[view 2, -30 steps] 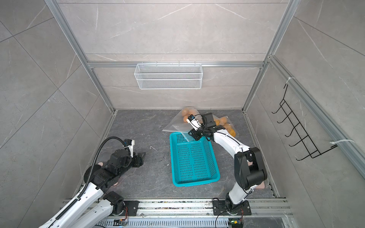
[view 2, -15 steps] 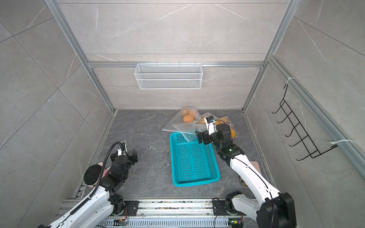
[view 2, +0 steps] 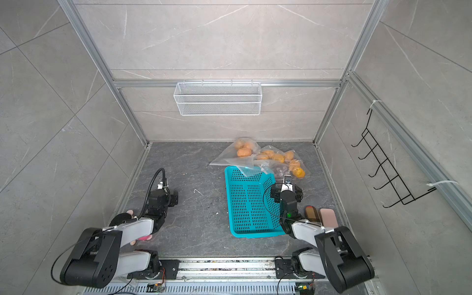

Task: Put the potatoes into a zipper bag and zip it
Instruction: Reset both arms

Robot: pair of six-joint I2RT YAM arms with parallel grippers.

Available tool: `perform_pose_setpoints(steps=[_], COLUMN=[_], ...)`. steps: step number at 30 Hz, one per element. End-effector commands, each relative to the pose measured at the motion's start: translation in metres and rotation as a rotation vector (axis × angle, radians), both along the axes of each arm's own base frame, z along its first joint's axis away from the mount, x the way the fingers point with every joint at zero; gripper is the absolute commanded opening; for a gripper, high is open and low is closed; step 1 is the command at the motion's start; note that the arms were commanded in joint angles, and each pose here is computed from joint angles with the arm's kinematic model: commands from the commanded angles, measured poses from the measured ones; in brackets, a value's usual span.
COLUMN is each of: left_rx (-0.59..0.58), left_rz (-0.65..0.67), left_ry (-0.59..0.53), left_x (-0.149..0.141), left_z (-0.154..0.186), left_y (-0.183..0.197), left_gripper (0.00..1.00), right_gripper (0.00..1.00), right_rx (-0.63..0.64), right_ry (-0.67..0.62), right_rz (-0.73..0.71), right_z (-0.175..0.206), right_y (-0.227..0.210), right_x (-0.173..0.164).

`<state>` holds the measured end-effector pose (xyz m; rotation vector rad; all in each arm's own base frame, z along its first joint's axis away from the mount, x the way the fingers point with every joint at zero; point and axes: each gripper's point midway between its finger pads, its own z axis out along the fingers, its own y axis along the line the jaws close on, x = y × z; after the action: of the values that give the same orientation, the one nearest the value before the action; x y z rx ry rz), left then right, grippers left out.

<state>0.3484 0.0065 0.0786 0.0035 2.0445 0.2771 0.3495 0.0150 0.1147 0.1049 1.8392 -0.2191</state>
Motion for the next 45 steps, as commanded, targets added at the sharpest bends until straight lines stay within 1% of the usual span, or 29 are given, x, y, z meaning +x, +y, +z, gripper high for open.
perform_pose_setpoints(steps=[1, 2, 3, 4, 9, 11, 13, 14, 15, 16, 17, 18, 21, 24, 26, 27, 29, 32, 34, 35, 36, 37, 39, 40, 42, 44, 45], left_rx=[-0.053, -0.090, -0.119, -0.123, -0.134, -0.137, -0.145, -0.147, -0.148, -0.152, -0.154, -0.161, -0.161, -0.161, -0.162, -0.162, -0.161, -0.161, -0.161, -0.161, -0.161, -0.161, -0.161, -0.161, -0.161, -0.162, -0.161], left_rz=[-0.032, -0.024, -0.051, -0.060, -0.070, -0.066, -0.055, -0.048, -0.053, -0.051, -0.050, -0.050, -0.048, -0.045, -0.046, -0.046, -0.047, -0.044, -0.044, -0.045, -0.044, -0.044, -0.045, -0.044, -0.045, -0.044, -0.044], left_ry=[-0.176, -0.144, -0.139, -0.137, -0.120, -0.116, -0.109, -0.116, -0.110, -0.105, -0.107, -0.103, -0.105, -0.107, -0.106, -0.106, -0.106, -0.106, -0.107, -0.108, -0.107, -0.107, -0.106, -0.106, -0.107, -0.107, -0.106], left_x=[0.031, 0.029, 0.030, 0.031, 0.033, 0.034, 0.034, 0.036, 0.036, 0.035, 0.036, 0.036, 0.036, 0.036, 0.035, 0.036, 0.036, 0.035, 0.036, 0.035, 0.036, 0.036, 0.035, 0.035, 0.036, 0.036, 0.036], left_z=[0.026, 0.020, 0.019, 0.016, 0.011, 0.011, 0.008, 0.009, 0.009, 0.008, 0.008, 0.008, 0.008, 0.008, 0.008, 0.008, 0.008, 0.008, 0.008, 0.008, 0.008, 0.008, 0.008, 0.008, 0.008, 0.008, 0.008], left_y=[0.004, 0.009, 0.008, 0.008, 0.007, 0.008, 0.011, 0.012, 0.012, 0.012, 0.013, 0.013, 0.014, 0.015, 0.015, 0.015, 0.015, 0.015, 0.015, 0.015, 0.015, 0.015, 0.015, 0.015, 0.015, 0.015, 0.015], left_gripper=[0.90, 0.90, 0.90, 0.90, 0.90, 0.90, 0.90, 0.90, 0.91, 0.99, 1.00, 1.00, 1.00, 1.00, 1.00, 1.00, 1.00, 1.00, 1.00, 1.00, 1.00, 1.00, 1.00, 1.00, 1.00, 1.00, 1.00], right_gripper=[0.99, 0.99, 0.99, 0.99, 0.99, 0.99, 0.99, 0.99, 0.99, 0.99, 0.99, 0.99, 0.99, 0.99, 0.99, 0.99, 0.99, 0.99, 0.99, 0.99, 0.99, 0.99, 0.99, 0.99, 0.99, 1.00, 1.00], right_rx=[0.021, 0.021, 0.021, 0.026, 0.021, 0.003, 0.019, 0.014, 0.010, 0.009, 0.013, 0.033, 0.046, 0.034, 0.028, 0.028, 0.035, 0.062, 0.077, 0.087, 0.097, 0.093, 0.091, 0.087, 0.103, 0.105, 0.112], right_ry=[-0.068, -0.089, -0.064, -0.045, -0.036, -0.078, -0.003, 0.005, -0.007, 0.007, 0.047, 0.060, 0.059, 0.024, -0.053, -0.072, -0.082, -0.114, -0.148, -0.135, -0.100, -0.044, 0.023, 0.025, 0.101, 0.100, 0.105], right_rz=[-0.067, -0.042, -0.020, -0.012, 0.071, 0.078, 0.088, 0.093, 0.099, 0.095, 0.088, 0.095, 0.091, 0.099, 0.152, 0.164, 0.132, 0.009, -0.104, -0.159, -0.180, -0.199, -0.240, -0.244, -0.144, -0.053, 0.025], right_z=[0.004, 0.008, 0.004, 0.002, -0.009, -0.007, -0.014, -0.015, -0.014, -0.015, -0.019, -0.021, -0.021, -0.017, -0.005, 0.001, 0.013, 0.030, 0.042, 0.041, 0.039, 0.029, 0.010, 0.009, 0.001, 0.001, 0.000], right_y=[-0.020, -0.017, -0.014, -0.013, -0.001, 0.000, 0.003, 0.004, 0.006, 0.006, 0.005, 0.003, -0.001, -0.001, 0.007, 0.008, 0.002, -0.019, -0.038, -0.048, -0.055, -0.061, -0.070, -0.072, -0.055, -0.041, -0.028], right_x=[0.008, 0.012, 0.013, 0.014, 0.017, 0.021, 0.024, 0.026, 0.030, 0.032, 0.034, 0.036, 0.036, 0.031, 0.020, 0.017, 0.012, -0.002, -0.010, -0.014, -0.012, -0.011, -0.011, -0.007, -0.001, 0.006, 0.011])
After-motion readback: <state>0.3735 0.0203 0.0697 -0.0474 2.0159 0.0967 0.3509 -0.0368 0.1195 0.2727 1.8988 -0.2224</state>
